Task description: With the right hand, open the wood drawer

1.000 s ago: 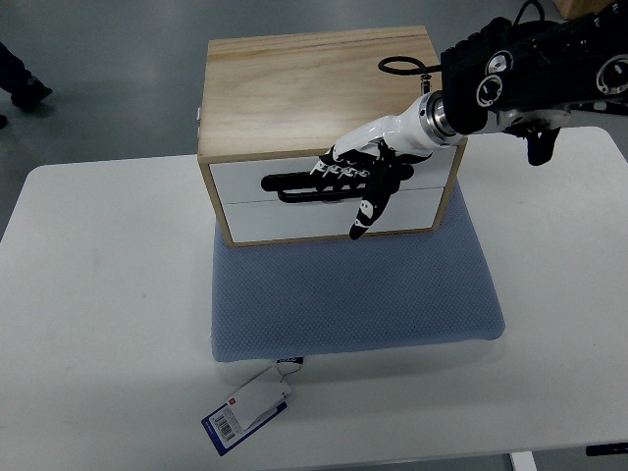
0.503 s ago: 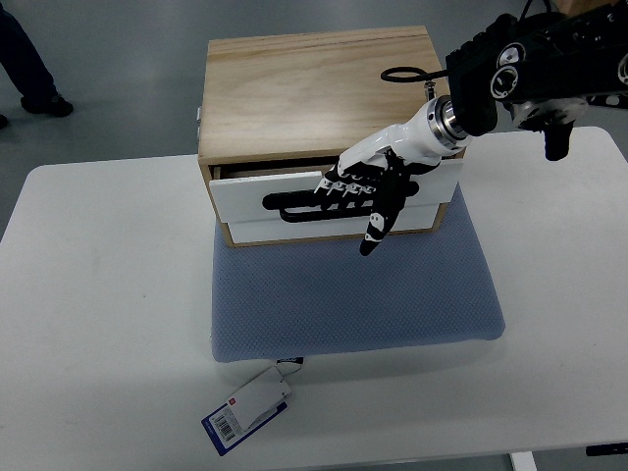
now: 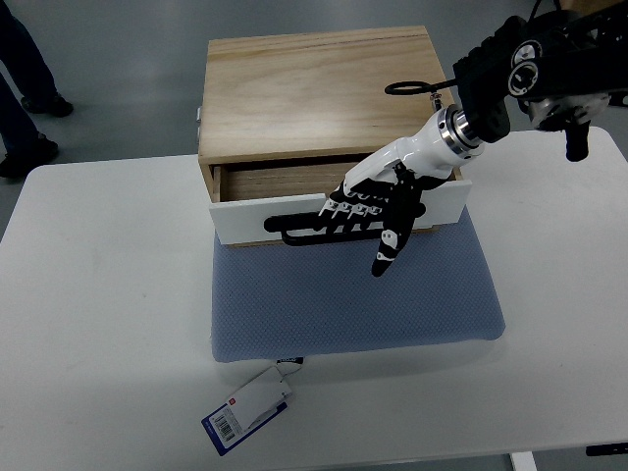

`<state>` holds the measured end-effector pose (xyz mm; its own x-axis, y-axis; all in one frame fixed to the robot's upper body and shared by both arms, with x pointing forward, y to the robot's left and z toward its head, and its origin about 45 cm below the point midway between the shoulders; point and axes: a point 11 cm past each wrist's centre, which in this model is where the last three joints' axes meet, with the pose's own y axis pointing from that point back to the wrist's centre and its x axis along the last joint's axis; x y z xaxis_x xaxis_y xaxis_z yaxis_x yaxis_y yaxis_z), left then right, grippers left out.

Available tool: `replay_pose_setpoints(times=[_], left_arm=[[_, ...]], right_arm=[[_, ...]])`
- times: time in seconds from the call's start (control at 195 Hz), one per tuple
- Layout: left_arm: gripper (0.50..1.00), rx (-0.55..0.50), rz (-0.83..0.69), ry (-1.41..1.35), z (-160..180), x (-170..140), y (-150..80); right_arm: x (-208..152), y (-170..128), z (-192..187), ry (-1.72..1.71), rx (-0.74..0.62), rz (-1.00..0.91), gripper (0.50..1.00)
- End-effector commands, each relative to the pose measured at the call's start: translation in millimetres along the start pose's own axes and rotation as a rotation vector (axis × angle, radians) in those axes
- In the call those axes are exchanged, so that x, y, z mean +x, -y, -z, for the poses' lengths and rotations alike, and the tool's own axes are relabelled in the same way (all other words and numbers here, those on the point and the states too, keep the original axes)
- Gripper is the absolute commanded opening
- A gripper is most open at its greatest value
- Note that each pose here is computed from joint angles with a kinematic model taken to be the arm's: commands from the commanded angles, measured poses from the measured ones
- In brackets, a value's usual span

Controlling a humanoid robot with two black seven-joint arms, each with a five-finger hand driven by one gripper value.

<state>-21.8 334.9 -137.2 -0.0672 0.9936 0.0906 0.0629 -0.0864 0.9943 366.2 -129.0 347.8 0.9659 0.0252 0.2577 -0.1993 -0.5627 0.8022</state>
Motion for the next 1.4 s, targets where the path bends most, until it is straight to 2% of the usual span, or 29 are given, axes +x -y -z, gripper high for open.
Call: replay_pose_setpoints(times=[0.0,0.374,0.913,0.918,0.938,1.005,1.01,1.026,1.097,1.103,1.154,1.395], left_arm=[[1.0,0.0,0.0,0.0,-0.1,0.0,0.0],[1.0,0.0,0.0,0.0,-0.1,0.0,0.0],[1.0,0.0,0.0,0.0,-0.1,0.0,0.0],[1.0,0.0,0.0,0.0,-0.1,0.0,0.0],[1.0,0.001,0.0,0.0,0.8,0.1,0.0],[1.0,0.001,0.0,0.0,0.8,0.1,0.1],[1.0,0.0,0.0,0.0,-0.1,0.0,0.0],[1.0,0.0,0.0,0.0,-0.1,0.0,0.0],[1.0,0.001,0.0,0.0,0.8,0.1,0.1],[1.0,0.001,0.0,0.0,0.8,0.1,0.1],[1.0,0.0,0.0,0.0,-0.1,0.0,0.0],[1.0,0.0,0.0,0.0,-0.1,0.0,0.0]], right_arm=[[-3.1,-1.9,-1.7,0.008,0.004,0.01,0.926],[-14.4,-10.3,7.3,-0.012,0.016,0.045,0.926],[2.8,-51.7,25.7,-0.036,0.064,-0.043,0.926],[7.5,-61.5,31.8,-0.039,0.086,-0.07,0.926],[9.7,-65.6,34.5,-0.038,0.1,-0.082,0.926],[10.4,-67.3,35.0,-0.035,0.107,-0.087,0.926],[16.0,-78.8,39.2,-0.027,0.145,-0.122,0.926],[18.9,-84.0,39.3,-0.017,0.162,-0.139,0.926],[21.5,-89.0,39.5,-0.01,0.176,-0.158,0.926],[28.1,-100.9,37.9,0.014,0.21,-0.202,0.926],[35.0,-113.6,35.3,0.038,0.242,-0.246,0.926],[74.0,-173.0,-12.5,0.248,0.404,-0.559,0.926]])
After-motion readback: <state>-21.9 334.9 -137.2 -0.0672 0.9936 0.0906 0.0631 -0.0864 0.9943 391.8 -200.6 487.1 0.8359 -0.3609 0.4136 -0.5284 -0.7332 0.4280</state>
